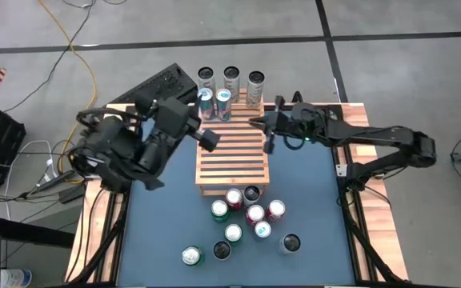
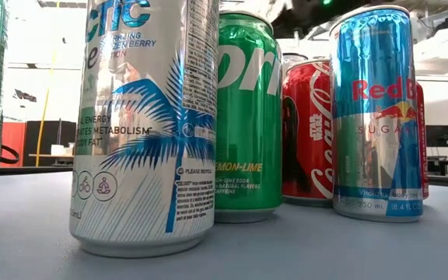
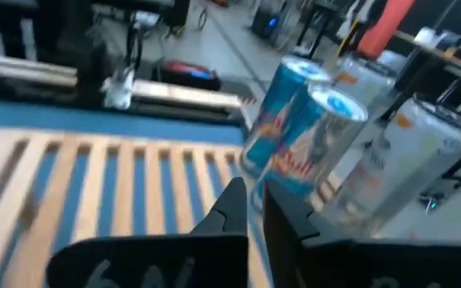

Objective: Place canned beverage on shelf
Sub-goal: Put the left blue soda can on the shelf aligned with the other blue soda cans

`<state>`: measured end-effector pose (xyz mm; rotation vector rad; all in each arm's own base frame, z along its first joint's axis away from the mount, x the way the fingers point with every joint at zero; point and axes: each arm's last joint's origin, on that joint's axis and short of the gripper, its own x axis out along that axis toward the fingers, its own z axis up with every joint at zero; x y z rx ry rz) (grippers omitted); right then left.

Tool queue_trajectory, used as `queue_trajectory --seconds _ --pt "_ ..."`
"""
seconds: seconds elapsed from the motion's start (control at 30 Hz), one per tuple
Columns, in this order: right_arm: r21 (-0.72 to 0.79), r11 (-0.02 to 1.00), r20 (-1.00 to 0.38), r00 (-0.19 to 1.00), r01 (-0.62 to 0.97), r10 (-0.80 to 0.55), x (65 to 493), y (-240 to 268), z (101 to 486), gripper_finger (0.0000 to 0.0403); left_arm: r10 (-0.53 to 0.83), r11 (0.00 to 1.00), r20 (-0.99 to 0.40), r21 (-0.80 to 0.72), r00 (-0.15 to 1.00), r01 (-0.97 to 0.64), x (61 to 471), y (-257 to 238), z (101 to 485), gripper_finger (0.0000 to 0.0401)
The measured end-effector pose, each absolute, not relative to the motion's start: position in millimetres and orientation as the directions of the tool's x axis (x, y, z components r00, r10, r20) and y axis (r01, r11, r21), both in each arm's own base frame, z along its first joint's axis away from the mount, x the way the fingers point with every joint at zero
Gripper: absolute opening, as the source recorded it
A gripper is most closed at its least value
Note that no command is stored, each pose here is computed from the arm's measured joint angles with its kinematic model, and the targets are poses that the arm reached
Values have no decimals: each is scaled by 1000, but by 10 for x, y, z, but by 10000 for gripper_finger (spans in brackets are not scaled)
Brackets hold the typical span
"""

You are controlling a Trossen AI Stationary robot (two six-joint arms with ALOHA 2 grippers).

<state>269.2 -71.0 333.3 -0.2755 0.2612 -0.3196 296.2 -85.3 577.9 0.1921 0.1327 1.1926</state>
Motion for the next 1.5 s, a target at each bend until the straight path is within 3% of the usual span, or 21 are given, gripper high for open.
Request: queue_trajectory --seconds 0.33,0.53,1.13,1.5 --pt "-308 907 -205 911 288 -358 3353 -919 3112 1 904 402 0 348 428 -847 2809 -1013 5783 52" --pt "-333 868 -231 861 368 -454 3572 -1008 3034 0 884 436 0 364 468 -823 2663 -1082 5827 52" --pt "-360 827 -335 767 432 -547 3457 -1303 2922 0 873 458 0 349 488 -818 2576 -1111 5863 51" --pt "-340 855 -342 795 393 -501 3499 -1337 2860 0 873 458 0 349 488 -818 2580 -1112 5861 52"
